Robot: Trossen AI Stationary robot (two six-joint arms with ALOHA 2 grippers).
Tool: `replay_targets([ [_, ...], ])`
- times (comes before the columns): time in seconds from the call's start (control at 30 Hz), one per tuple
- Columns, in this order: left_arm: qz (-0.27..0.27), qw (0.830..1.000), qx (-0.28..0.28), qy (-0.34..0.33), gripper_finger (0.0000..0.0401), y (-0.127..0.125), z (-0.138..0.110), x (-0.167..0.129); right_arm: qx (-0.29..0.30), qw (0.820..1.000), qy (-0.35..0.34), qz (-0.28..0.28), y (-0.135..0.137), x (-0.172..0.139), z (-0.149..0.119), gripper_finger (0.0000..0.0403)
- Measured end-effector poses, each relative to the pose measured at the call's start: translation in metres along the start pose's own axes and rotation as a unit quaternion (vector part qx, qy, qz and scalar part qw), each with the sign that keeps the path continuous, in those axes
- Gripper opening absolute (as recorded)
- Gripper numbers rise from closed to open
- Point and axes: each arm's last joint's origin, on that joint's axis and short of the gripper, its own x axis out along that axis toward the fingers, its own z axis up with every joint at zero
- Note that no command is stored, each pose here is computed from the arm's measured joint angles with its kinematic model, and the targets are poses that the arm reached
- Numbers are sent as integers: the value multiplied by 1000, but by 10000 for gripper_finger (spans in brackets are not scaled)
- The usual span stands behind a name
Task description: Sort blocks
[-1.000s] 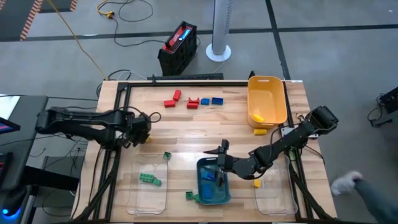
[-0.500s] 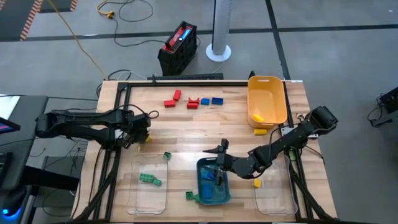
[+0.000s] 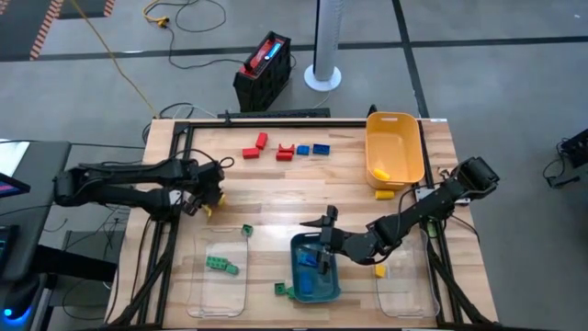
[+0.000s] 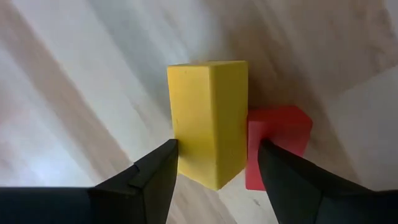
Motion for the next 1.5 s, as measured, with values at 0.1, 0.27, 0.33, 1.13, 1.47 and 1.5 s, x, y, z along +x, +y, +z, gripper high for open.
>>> replay_targets([
  [0.1, 25, 1000, -10, -2, 212, 6, 4, 3, 0, 1000, 0, 1, 1, 0, 0, 299],
  [0.27, 41, 999, -14, -4, 212, 13, 6, 7, 0, 1000, 0, 1, 1, 0, 0, 299],
  [0.33, 42, 999, -22, -3, 212, 14, 5, 8, -1, 1000, 0, 1, 1, 0, 0, 299],
  [1.13, 36, 994, -99, 16, 212, 33, -8, 19, -1, 1000, -11, 2, 1, 0, 2, 299],
  [1.47, 60, 970, -234, 38, 212, 54, 2, -17, -7, 1000, -9, 2, 1, 0, 2, 299],
  [1.5, 56, 966, -250, 42, 212, 55, 2, -21, -7, 1000, -8, 2, 1, 0, 2, 299],
])
